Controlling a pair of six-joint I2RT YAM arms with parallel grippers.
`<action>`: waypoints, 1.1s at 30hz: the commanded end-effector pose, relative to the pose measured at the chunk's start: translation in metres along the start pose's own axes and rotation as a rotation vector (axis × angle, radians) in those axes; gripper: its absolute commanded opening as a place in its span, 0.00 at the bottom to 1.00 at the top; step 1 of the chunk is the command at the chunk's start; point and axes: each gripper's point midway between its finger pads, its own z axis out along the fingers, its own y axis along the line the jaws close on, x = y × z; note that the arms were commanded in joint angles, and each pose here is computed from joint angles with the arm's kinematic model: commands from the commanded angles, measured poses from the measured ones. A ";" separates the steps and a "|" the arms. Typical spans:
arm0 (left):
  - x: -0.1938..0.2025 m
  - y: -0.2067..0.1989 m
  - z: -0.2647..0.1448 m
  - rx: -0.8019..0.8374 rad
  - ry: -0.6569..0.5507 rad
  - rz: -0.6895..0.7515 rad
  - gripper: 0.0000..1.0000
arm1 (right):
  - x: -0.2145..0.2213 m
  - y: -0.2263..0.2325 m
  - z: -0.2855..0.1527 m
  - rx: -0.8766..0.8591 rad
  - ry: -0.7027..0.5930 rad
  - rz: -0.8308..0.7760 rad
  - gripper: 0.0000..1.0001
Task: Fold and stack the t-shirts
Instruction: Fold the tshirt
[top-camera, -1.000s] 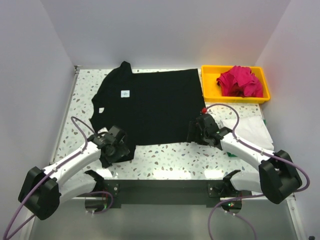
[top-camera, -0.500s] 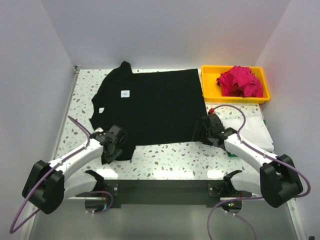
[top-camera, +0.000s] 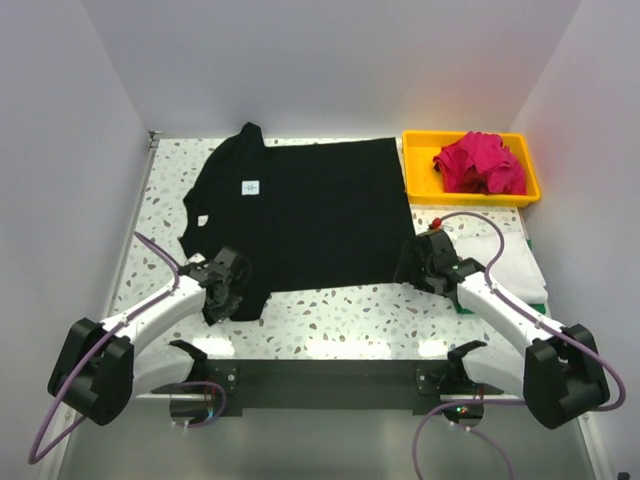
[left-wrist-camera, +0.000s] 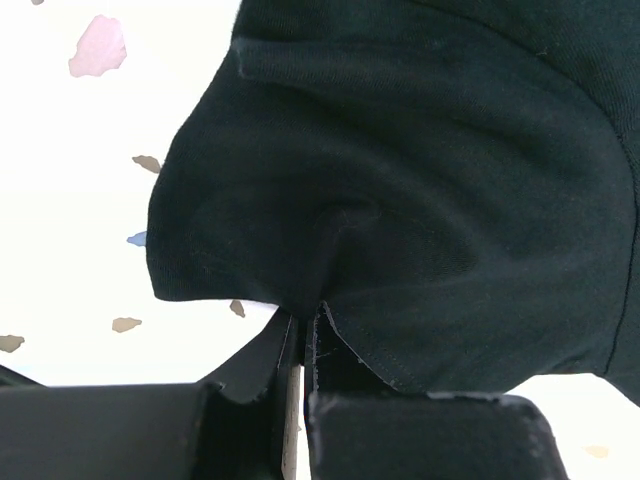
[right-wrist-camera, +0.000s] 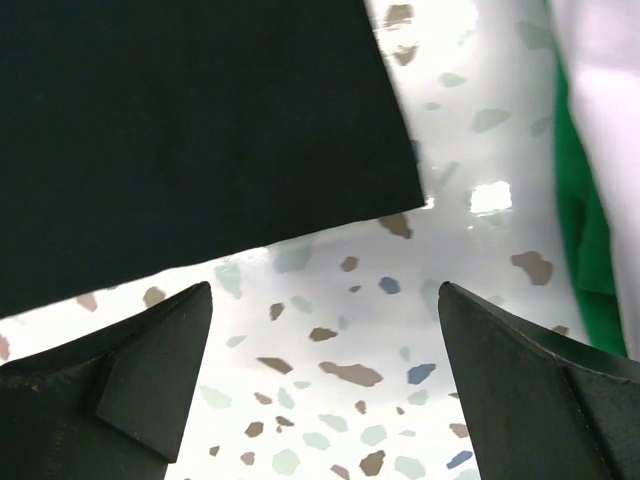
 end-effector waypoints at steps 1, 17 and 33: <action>-0.011 0.003 0.004 -0.001 -0.056 0.010 0.00 | -0.005 -0.018 0.003 0.068 -0.020 0.041 0.99; -0.030 0.002 -0.011 0.068 -0.129 -0.023 0.00 | -0.021 0.002 0.033 0.018 -0.072 0.138 0.82; -0.032 -0.006 -0.019 0.114 -0.118 -0.033 0.00 | -0.001 -0.012 0.041 0.051 -0.056 0.142 0.08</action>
